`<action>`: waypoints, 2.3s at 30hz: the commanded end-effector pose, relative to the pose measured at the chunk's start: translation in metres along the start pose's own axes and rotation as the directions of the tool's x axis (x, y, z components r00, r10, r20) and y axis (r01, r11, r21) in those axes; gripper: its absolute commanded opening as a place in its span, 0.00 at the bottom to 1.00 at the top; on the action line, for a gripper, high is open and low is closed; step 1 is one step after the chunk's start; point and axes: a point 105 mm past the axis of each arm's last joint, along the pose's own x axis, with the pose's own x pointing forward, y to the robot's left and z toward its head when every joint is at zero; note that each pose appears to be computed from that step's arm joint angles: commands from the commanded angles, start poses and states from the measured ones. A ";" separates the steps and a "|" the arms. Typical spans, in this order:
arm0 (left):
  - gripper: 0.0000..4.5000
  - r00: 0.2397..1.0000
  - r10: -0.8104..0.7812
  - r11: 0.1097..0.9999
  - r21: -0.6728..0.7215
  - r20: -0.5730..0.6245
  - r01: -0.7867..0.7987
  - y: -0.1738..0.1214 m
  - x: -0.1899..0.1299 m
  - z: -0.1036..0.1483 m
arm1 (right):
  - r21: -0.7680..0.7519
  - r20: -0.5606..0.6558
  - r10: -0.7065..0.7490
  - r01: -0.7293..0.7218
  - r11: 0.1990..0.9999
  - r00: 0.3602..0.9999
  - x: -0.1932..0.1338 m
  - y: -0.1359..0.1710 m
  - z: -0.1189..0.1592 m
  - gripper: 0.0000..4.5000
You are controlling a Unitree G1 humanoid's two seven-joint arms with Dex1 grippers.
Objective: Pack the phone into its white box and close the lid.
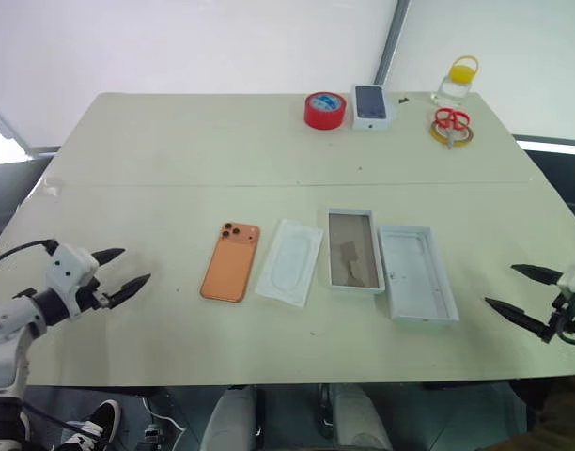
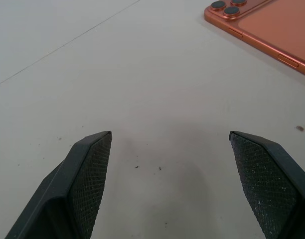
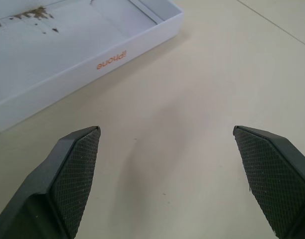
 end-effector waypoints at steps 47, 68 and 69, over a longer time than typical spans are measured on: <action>0.88 0.945 -0.327 0.825 -0.496 -0.028 0.270 -0.102 0.131 0.107 | -0.202 0.253 0.295 -0.248 0.947 0.921 0.090 0.054 0.128 0.99; 0.88 0.852 -0.493 0.646 -0.730 -0.176 0.223 -0.140 0.151 0.106 | -0.199 0.254 0.343 -0.299 0.933 0.904 0.083 0.065 0.128 0.99; 0.88 0.849 -0.503 0.620 -0.751 -0.162 0.224 -0.143 0.153 0.106 | -0.200 0.253 0.340 -0.294 0.934 0.906 0.083 0.065 0.127 0.99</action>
